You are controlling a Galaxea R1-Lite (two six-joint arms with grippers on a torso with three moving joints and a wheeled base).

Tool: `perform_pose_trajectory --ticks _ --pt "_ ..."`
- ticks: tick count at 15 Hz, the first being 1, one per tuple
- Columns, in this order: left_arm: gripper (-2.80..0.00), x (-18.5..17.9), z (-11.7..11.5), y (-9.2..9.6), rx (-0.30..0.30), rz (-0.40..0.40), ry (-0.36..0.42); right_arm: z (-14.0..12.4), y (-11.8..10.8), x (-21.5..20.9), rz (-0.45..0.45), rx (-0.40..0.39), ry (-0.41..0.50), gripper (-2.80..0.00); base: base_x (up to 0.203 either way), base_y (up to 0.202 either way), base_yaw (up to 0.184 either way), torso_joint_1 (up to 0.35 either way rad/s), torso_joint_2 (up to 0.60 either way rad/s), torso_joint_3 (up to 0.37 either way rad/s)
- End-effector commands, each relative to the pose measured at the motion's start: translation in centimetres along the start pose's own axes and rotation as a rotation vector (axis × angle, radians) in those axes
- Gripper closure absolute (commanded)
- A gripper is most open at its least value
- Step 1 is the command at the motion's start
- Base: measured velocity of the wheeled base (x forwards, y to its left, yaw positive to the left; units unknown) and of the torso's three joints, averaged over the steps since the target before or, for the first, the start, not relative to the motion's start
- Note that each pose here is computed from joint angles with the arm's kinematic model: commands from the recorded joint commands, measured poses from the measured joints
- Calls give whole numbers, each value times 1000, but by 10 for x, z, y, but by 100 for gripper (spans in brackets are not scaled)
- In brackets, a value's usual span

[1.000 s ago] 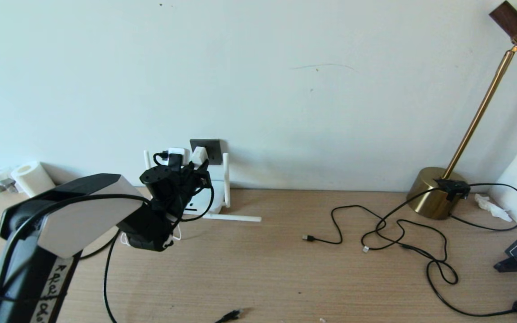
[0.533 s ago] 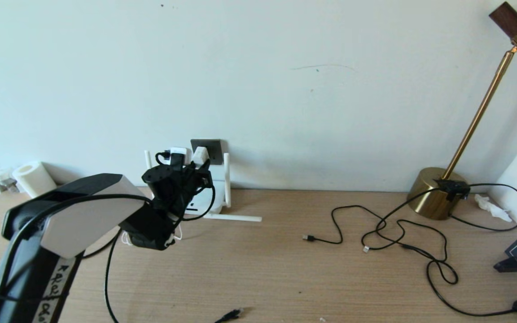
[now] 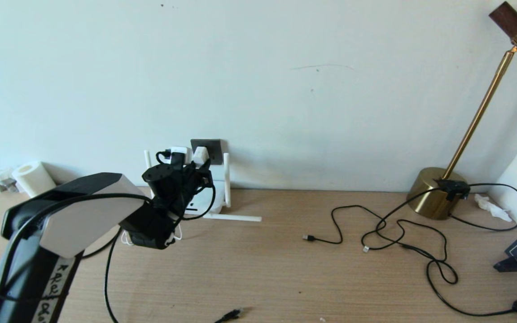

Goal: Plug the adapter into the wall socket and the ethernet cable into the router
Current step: Plug plug into socket

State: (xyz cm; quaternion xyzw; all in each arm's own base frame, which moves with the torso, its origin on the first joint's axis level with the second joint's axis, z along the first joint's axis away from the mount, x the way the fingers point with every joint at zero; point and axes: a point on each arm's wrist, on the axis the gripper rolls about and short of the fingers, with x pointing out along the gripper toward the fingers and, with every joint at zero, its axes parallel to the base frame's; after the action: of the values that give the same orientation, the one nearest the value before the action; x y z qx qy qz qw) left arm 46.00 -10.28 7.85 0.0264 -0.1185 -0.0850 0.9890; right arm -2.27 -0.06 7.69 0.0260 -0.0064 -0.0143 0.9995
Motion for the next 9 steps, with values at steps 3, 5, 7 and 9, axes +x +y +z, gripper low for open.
perform_pose_trajectory --ticks 3,5,7,9 --pt "0 -4 9 1 0 5 -15 0 0 0 0 0 0 0 0 0 0 0 0 0" --pt "0 -4 12 2 0 7 -21 0 0 0 0 0 0 0 0 0 0 0 0 0" --pt "0 -4 13 3 0 8 -22 0 0 0 0 0 0 0 0 0 0 0 0 0" --pt "0 -6 11 2 0 7 -13 0 0 0 0 0 0 0 0 0 0 0 0 0"
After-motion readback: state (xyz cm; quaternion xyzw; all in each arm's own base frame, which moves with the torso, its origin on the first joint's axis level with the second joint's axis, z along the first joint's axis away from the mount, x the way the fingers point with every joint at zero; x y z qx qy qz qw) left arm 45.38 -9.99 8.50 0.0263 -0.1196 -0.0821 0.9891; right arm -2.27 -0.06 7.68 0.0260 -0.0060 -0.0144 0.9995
